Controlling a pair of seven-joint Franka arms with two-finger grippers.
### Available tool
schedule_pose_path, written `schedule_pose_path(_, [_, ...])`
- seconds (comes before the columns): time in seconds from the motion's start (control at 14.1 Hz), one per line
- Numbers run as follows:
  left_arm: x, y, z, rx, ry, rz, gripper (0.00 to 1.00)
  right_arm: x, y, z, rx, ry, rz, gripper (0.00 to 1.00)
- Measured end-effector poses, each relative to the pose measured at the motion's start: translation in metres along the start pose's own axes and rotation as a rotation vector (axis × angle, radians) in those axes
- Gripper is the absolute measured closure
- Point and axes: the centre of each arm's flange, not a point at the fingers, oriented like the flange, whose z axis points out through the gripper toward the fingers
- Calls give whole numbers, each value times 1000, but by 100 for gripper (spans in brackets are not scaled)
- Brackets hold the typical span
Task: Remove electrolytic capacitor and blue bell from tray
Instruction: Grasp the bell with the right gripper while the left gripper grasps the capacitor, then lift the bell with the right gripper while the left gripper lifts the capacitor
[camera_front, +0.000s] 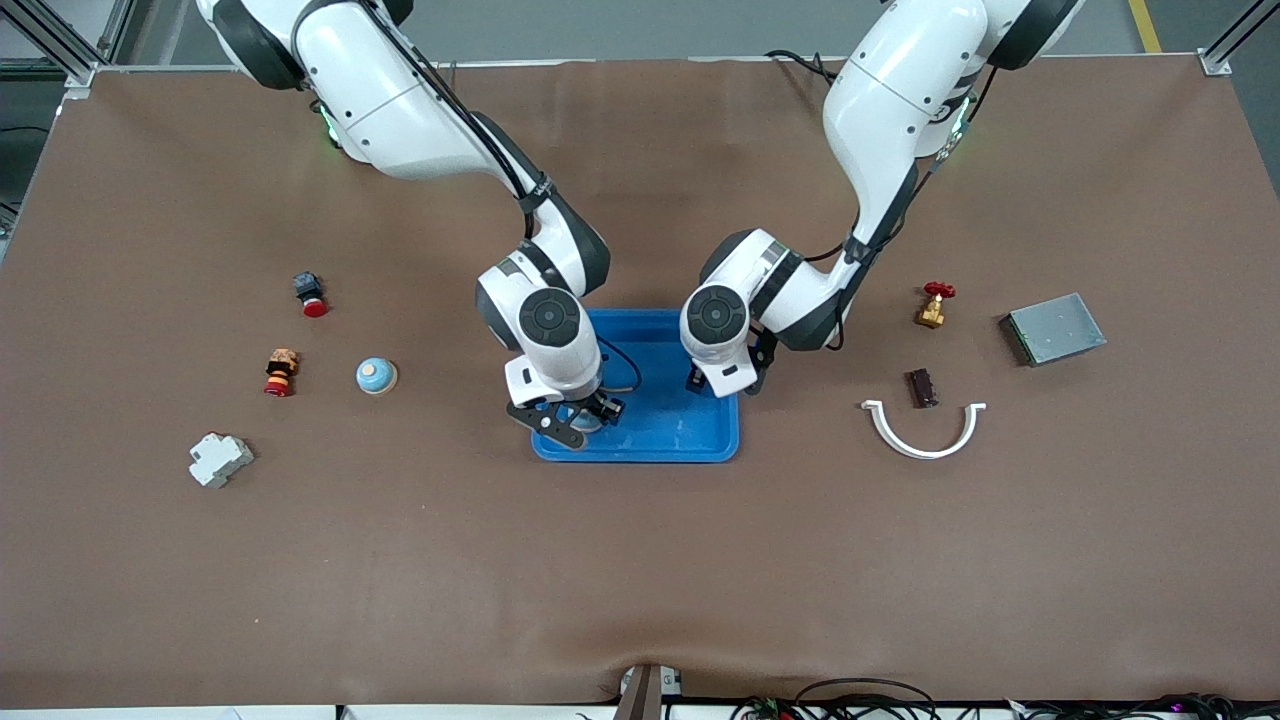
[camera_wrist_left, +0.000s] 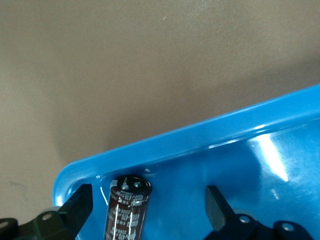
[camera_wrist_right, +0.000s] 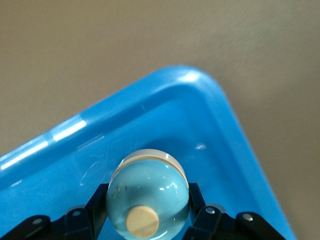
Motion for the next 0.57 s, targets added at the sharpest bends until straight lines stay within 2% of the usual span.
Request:
schedule_pose_path(0.14, [-3,2,0,-3,-1,4,0,17,2,-14,-29,-15,10,32])
schedule_pose_path(0.35, [-11,1,0,-7,0,15,0,52,16,-35,-7,-75,-29,32])
schedule_pose_path(0.57, [-14,1,-2,-13,-2,18,30,94,48,-57,-30,-116,-118,32])
